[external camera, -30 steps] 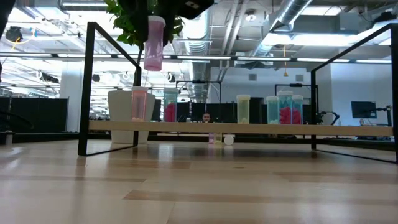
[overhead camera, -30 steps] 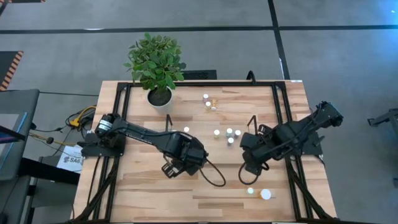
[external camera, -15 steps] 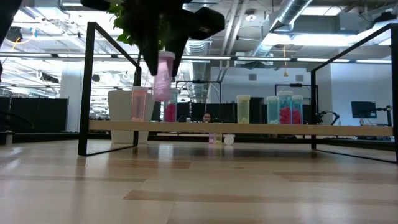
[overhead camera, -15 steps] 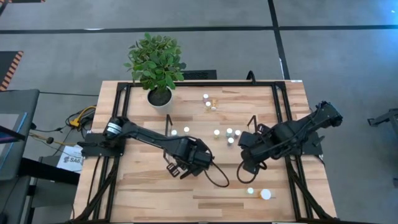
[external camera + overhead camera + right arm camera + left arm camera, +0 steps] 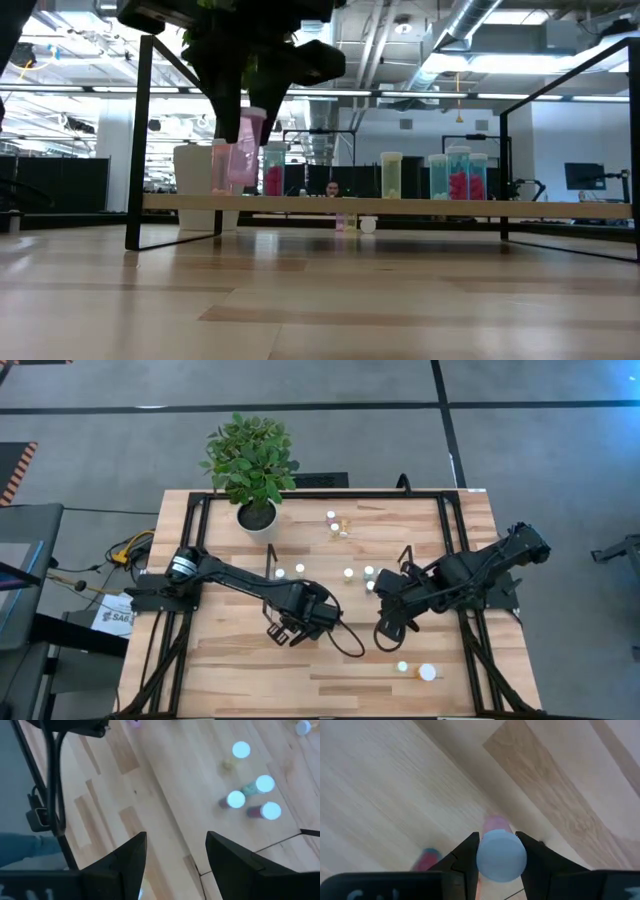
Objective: Pick and place medicine bottles onto shelf by color
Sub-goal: Put the pink pill bottle on the shelf
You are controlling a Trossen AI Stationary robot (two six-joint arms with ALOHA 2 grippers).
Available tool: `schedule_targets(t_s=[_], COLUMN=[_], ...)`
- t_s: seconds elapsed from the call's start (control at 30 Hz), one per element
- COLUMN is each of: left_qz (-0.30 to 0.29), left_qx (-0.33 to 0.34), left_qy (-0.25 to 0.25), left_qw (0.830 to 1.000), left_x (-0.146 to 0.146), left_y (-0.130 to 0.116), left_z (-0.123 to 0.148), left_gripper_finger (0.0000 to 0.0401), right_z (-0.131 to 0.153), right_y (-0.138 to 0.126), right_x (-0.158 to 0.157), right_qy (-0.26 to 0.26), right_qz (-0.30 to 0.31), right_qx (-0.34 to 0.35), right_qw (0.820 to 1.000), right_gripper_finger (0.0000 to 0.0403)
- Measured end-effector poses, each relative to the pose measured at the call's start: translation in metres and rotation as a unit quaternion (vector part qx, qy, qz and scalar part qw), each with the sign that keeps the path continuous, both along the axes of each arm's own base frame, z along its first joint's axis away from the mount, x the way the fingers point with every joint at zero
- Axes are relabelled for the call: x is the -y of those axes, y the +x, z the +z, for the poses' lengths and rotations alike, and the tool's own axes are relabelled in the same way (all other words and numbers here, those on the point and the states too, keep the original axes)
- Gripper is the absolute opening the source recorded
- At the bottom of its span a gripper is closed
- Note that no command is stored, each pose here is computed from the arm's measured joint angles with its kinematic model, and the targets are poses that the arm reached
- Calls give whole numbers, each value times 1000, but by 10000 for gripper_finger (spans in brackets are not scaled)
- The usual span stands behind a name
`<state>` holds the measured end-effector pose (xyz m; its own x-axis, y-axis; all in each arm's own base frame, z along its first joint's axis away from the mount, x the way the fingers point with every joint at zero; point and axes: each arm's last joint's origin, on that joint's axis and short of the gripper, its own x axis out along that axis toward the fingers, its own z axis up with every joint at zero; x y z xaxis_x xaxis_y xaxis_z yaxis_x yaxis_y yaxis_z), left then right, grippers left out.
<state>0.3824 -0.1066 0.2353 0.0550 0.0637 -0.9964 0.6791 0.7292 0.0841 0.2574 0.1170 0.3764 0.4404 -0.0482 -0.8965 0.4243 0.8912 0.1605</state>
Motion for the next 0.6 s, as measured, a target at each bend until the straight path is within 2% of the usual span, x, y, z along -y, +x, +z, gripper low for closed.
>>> schedule_targets(t_s=[0.6], left_qz=[-3], left_qx=[0], left_qy=[14], left_qw=[1000], left_x=[-1], left_y=[-1], left_z=[0], left_gripper_finger=[98], right_z=[2], right_y=[14], right_x=[23], right_qy=[11], right_qz=[-47], right_qx=[25], right_qw=[999], right_gripper_finger=[226])
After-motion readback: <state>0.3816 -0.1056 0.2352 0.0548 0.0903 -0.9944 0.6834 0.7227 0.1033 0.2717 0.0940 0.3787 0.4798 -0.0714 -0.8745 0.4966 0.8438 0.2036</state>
